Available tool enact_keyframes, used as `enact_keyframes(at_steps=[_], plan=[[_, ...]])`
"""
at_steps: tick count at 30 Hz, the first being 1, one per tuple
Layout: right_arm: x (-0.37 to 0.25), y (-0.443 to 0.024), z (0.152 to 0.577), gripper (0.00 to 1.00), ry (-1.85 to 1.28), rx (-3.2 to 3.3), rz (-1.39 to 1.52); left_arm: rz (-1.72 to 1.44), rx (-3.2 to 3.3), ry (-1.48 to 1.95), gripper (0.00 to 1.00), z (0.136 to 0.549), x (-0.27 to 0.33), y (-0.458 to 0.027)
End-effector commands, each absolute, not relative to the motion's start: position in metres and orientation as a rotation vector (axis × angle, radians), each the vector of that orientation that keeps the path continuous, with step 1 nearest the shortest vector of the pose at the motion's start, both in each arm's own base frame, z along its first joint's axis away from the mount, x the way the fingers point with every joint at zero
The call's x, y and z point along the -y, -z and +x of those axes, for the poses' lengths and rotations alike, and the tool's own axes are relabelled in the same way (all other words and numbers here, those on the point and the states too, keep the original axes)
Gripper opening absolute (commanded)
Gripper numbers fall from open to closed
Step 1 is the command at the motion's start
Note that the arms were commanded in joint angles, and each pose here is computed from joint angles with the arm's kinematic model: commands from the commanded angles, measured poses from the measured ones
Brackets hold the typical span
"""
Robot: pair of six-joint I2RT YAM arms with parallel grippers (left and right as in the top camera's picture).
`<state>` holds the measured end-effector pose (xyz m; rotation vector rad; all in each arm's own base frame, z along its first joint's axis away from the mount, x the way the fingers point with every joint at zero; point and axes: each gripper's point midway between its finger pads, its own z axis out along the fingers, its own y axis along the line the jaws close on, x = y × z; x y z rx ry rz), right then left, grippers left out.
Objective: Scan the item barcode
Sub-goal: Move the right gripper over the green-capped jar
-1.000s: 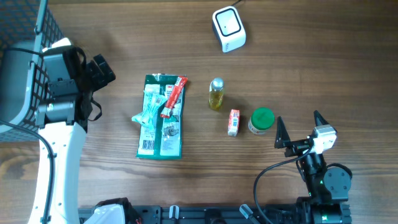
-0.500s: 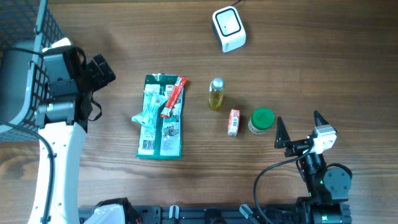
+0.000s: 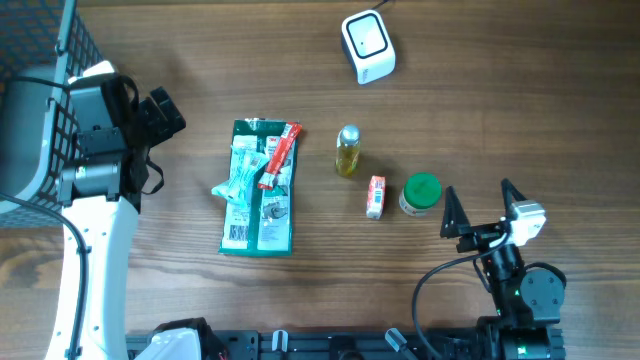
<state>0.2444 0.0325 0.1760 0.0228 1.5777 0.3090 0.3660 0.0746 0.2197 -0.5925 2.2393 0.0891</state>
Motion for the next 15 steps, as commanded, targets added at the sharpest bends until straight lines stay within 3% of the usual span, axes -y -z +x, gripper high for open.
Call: enact_keyframes(at_steps=[1,5,15], plan=[[-0.036,-0.176,0.244,1.0,-0.539,-1.576,0.228,-0.589,-2.236,-0.109,1.0,0.367,-0.079,-0.221],[-0.04,-0.176,0.243,1.0,-0.619,-1.58,0.266,-0.589,-2.236,-0.109,1.0,0.367,-0.079,-0.222],[-0.058,-0.183,0.237,1.0,-0.547,-1.679,0.04,-0.589,-2.236,-0.109,1.0,0.367,-0.079,-0.221]])
